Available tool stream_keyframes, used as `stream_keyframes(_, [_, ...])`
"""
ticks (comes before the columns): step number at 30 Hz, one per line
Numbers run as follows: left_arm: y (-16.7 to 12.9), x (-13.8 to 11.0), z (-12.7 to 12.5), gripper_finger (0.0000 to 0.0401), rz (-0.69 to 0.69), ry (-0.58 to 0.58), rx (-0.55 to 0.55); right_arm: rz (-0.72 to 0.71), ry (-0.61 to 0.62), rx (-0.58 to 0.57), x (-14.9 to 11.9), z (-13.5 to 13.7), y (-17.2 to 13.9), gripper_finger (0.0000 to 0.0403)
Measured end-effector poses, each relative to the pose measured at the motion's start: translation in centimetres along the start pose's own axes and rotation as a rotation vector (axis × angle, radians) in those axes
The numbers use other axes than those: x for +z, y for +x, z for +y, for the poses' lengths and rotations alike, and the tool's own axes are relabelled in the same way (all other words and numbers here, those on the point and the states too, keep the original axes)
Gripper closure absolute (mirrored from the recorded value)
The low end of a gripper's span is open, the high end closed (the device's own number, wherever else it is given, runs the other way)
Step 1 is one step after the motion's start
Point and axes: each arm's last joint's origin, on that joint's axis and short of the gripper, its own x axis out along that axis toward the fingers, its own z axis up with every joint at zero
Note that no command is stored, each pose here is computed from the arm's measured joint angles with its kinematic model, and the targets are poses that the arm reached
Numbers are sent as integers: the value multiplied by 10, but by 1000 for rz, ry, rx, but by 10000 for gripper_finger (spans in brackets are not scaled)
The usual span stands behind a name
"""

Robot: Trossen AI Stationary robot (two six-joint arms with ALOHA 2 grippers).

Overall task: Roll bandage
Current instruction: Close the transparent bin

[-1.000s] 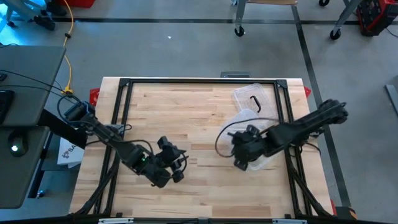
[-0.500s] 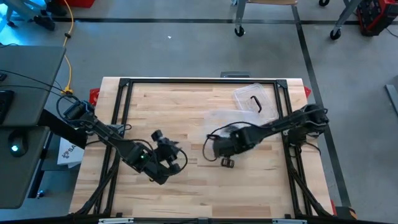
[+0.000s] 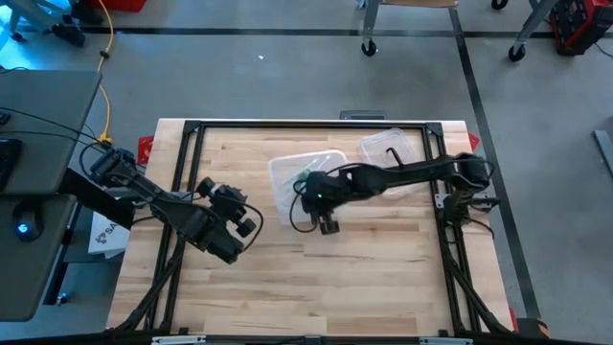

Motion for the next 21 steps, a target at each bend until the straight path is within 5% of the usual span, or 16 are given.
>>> stream_keyframes(6, [2, 2, 1, 295, 7, -18, 4, 32, -14, 13, 12, -8, 9, 378])
stream_keyframes(13, [3, 2, 1, 295, 8, -52, 8, -89, 19, 48, 39, -18, -9, 266])
stream_keyframes(17, [3, 2, 1, 295, 7, -76, 8, -85, 55, -14, 51, -39, -54, 210])
stream_keyframes(21, [3, 2, 1, 295, 7, -92, 7, -39, 120, -172, 43, -67, -120, 199])
